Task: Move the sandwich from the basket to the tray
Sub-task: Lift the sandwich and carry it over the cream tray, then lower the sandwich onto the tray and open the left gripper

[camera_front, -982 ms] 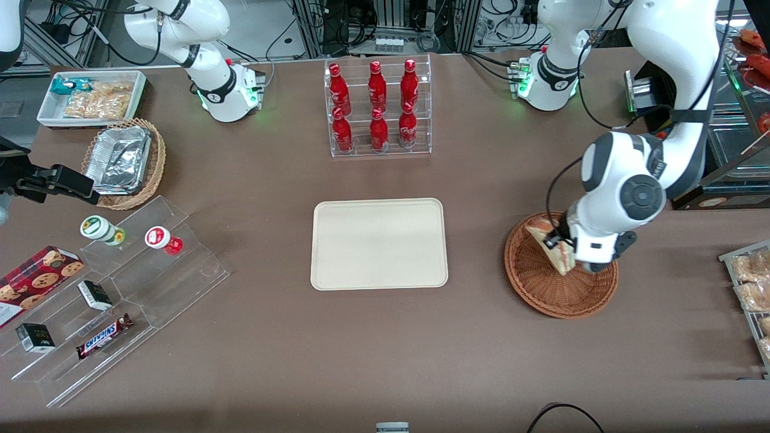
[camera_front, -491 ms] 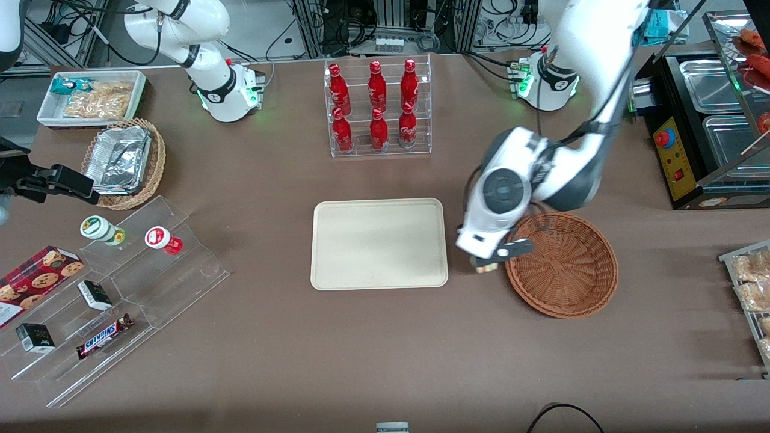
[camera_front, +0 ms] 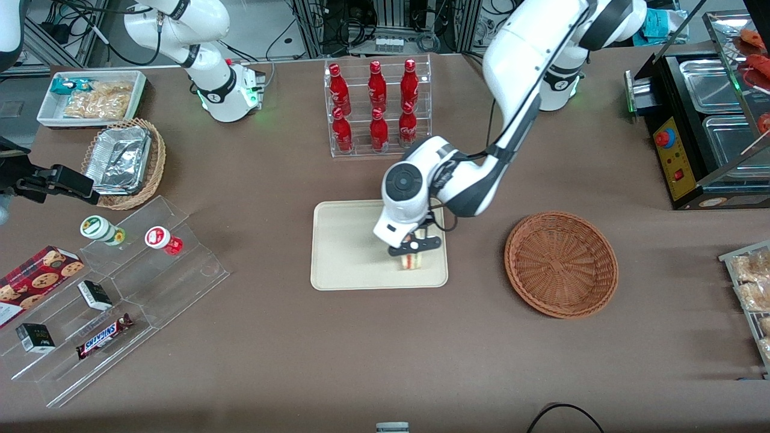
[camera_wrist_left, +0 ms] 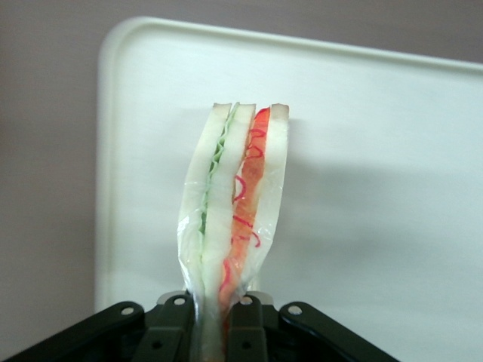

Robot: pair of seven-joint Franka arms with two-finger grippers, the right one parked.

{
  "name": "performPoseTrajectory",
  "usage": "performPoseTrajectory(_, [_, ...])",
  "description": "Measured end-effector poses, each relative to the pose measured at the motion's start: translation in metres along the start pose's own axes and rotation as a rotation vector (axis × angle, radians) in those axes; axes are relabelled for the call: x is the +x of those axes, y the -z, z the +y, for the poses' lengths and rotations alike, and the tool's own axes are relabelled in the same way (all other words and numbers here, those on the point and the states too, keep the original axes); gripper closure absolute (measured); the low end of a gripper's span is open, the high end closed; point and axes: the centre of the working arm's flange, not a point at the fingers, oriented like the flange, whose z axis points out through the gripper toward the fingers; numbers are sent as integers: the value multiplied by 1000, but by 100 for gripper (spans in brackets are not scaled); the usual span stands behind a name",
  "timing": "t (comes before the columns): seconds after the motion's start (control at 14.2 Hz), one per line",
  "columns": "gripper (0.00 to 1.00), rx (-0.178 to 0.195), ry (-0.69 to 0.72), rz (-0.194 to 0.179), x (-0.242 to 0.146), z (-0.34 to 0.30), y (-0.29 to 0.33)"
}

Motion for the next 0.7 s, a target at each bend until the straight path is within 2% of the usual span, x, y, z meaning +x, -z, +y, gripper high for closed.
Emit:
performPoseTrajectory(0.14, [85,-28,-20,16,-9,18,-8])
performPoseTrajectory(0.49, [85,-32,-49,14,-23,38,-22])
performPoseTrajectory(0.56, [81,-36,-49,17,-22,39,-23])
performPoseTrajectory(0.7, [61,-49,-48,25,-21,40,-22])
